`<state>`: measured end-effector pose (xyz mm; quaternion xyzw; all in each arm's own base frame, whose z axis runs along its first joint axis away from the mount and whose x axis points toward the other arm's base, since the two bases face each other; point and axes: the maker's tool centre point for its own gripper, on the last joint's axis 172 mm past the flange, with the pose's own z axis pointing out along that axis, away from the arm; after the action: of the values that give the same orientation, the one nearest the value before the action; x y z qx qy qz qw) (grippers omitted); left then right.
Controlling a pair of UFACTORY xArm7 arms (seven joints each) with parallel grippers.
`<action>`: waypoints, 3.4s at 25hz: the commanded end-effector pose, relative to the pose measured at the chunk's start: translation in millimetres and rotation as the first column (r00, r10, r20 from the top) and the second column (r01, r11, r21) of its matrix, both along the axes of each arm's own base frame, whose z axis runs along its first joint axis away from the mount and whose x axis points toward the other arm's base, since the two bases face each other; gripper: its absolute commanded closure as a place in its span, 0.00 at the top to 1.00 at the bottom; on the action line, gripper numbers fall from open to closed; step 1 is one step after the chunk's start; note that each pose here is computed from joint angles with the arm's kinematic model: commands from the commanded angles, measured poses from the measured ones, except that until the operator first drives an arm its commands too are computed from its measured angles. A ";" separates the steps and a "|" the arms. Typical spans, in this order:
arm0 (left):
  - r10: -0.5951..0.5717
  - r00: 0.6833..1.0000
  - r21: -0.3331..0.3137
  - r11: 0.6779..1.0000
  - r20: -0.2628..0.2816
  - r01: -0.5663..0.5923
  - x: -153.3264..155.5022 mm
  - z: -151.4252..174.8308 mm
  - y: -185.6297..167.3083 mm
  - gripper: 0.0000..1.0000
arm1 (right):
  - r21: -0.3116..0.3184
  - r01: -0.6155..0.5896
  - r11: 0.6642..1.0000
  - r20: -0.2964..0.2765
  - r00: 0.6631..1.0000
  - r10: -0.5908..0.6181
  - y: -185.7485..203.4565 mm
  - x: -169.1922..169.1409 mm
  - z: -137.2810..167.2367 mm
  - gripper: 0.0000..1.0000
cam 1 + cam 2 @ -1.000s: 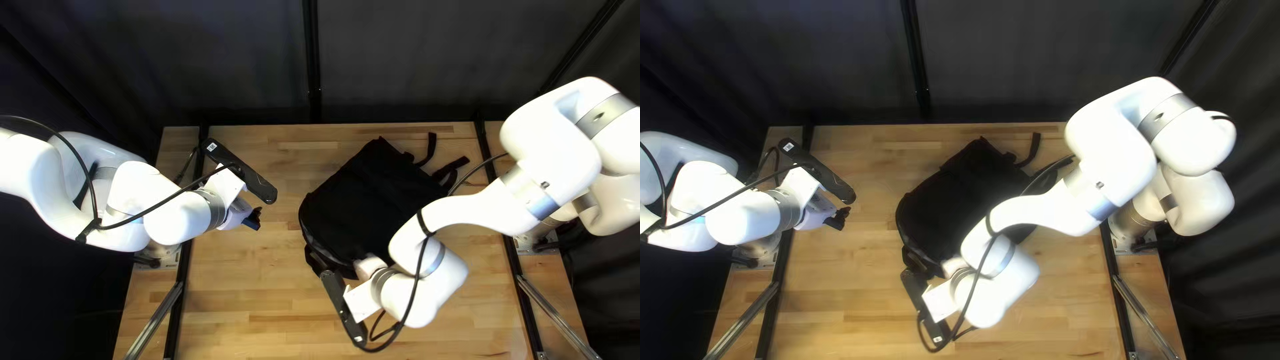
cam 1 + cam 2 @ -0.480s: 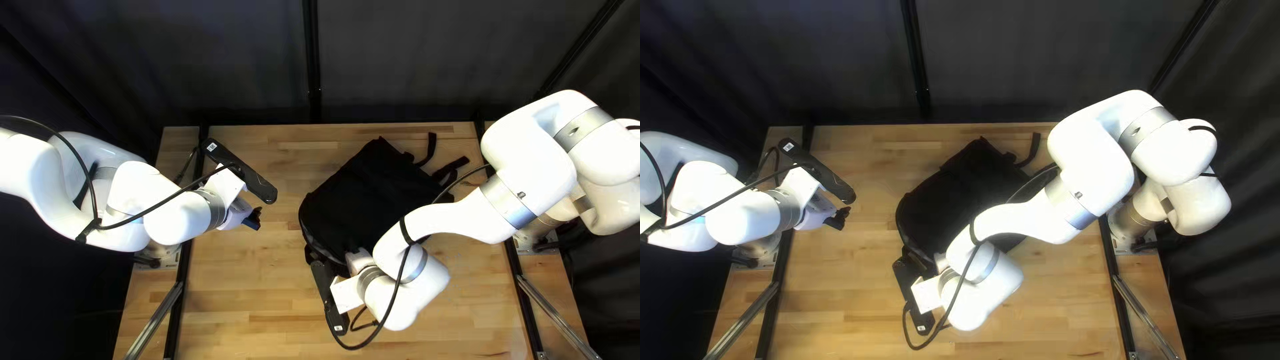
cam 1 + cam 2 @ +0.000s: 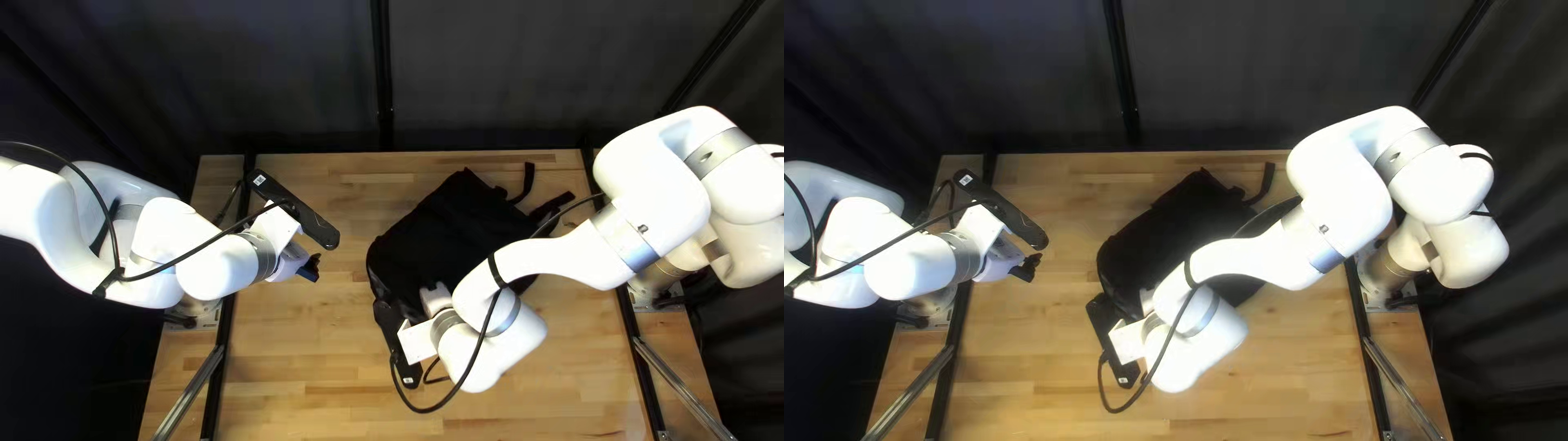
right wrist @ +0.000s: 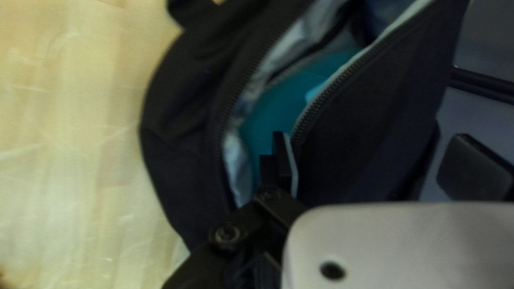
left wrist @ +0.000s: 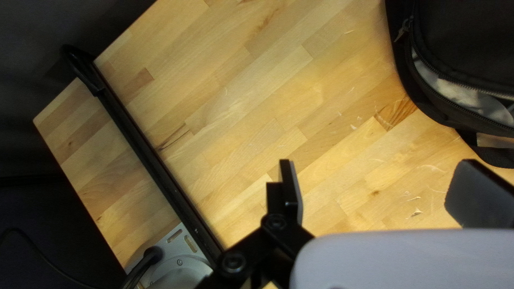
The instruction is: Remove a lunch box from a kids backpack
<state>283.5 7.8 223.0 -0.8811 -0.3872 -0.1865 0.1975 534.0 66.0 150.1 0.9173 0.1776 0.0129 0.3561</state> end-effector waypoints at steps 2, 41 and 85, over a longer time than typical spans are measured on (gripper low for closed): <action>0.000 1.000 0.000 1.000 0.000 0.000 0.0 0.0 0.0 1.00 | -0.019 0.010 1.000 -0.003 1.000 -0.010 -18.7 -14.2 9.9 1.00; 0.000 1.000 0.000 1.000 0.000 0.000 0.0 0.0 0.0 1.00 | 0.156 0.164 0.974 0.132 0.974 -0.185 -118.7 -71.5 16.6 0.00; 0.000 1.000 0.000 1.000 0.000 0.000 0.0 0.0 0.0 1.00 | 0.179 0.384 0.906 0.188 0.890 -0.415 -185.4 -166.5 14.4 0.00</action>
<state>283.5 7.8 223.0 -0.8811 -0.3872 -0.1865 0.1975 372.1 -120.7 165.3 0.9497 -0.0577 0.0513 0.3034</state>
